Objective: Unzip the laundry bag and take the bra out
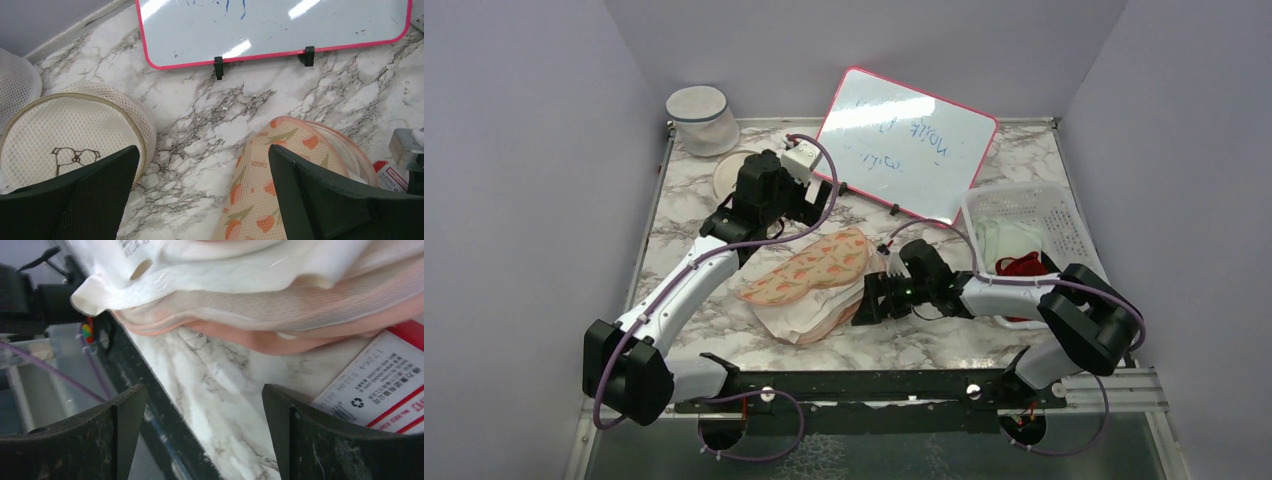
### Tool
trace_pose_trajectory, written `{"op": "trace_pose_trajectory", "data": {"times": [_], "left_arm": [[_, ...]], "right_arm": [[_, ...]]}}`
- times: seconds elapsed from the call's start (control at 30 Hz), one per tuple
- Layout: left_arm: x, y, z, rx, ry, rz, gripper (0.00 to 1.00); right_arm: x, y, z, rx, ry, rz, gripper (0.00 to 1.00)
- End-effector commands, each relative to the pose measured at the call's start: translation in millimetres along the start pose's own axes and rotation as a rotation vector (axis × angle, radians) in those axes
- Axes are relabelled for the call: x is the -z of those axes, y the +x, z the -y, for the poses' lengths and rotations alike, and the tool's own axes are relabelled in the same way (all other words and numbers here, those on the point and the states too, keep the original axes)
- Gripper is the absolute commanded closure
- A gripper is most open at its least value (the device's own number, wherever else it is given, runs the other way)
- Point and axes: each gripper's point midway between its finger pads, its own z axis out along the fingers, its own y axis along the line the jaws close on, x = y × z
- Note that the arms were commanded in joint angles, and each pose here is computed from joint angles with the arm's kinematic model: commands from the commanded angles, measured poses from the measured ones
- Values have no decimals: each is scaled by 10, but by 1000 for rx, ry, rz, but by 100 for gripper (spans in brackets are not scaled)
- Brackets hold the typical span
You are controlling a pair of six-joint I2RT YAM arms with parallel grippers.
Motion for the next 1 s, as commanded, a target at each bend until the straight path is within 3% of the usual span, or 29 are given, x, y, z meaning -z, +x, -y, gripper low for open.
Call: {"op": "trace_pose_trajectory", "data": {"times": [0.0,0.07,0.3,0.37,0.43,0.6,0.73,0.97], "left_arm": [[-33,-116,55,15,34,39,1],[-36,-117,64,18,39,38,1],[-30,-127,88,24,51,39,1],[-15,-148,88,25,51,45,1],[4,-166,88,26,52,50,1],[17,-193,105,33,61,53,1],[-11,-194,161,28,89,70,1],[7,-201,296,-26,116,96,1]], "right_arm": [[98,-153,580,-4,308,136,8],[195,-218,762,5,376,167,3],[557,-492,1059,-33,451,255,3],[554,-538,918,-5,399,242,9],[436,-522,621,28,240,210,22],[156,-307,39,-11,-31,166,30],[112,-381,-10,-129,-93,256,44],[-65,-459,14,-284,-182,306,50]]}}
